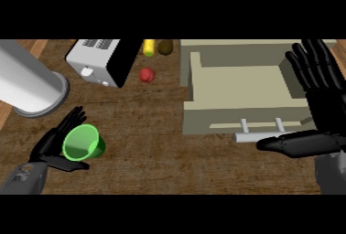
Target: Pick up the cup, place it into the drawer and close the drawer
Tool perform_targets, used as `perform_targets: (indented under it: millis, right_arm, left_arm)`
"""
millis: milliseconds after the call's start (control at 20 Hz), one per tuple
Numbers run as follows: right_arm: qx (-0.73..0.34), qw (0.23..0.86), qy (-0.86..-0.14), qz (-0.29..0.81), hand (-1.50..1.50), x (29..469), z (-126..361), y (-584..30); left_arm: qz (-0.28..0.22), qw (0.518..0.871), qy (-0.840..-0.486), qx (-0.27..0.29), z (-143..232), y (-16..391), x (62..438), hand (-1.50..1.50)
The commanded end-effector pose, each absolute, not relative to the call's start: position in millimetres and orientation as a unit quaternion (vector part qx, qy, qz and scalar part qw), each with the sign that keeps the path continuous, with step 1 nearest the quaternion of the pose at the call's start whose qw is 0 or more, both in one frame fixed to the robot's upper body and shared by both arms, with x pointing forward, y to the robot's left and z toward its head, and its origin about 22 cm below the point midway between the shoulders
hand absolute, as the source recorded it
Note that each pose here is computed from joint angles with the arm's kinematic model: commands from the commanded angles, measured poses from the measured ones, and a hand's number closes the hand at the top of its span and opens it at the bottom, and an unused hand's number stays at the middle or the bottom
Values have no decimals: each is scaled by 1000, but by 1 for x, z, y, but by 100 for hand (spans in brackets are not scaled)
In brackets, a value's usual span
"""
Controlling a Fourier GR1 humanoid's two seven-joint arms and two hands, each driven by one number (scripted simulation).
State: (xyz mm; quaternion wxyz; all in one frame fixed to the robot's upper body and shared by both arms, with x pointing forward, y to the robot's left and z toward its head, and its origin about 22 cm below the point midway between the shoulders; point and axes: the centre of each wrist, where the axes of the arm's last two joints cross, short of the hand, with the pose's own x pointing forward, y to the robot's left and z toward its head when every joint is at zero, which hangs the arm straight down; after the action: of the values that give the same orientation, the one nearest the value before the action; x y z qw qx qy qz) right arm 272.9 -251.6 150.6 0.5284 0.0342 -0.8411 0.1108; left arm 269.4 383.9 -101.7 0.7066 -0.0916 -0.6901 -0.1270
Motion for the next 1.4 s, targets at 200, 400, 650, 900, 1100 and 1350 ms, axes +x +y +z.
perform_targets:
  millis: [200,400,650,900,1100,1350]
  right_arm:
    - [42,524,-843,115,-150,267,150,-247]
    - [31,526,-841,123,-150,277,157,-248]
    - [46,533,-837,117,-150,270,138,-252]
    - [34,530,-839,123,-150,277,145,-247]
    - [34,532,-836,128,-150,271,152,-256]
    - [24,531,-838,123,-150,284,160,-254]
  left_arm:
    - [-101,663,-726,-152,-118,384,254,-150]
    - [-111,662,-724,-160,-119,370,264,-150]
    - [-121,656,-726,-165,-121,367,264,-150]
    - [-127,651,-722,-195,-114,343,288,-150]
    - [-100,656,-710,-235,-130,332,274,-150]
    - [-104,612,-741,-257,-124,311,290,150]
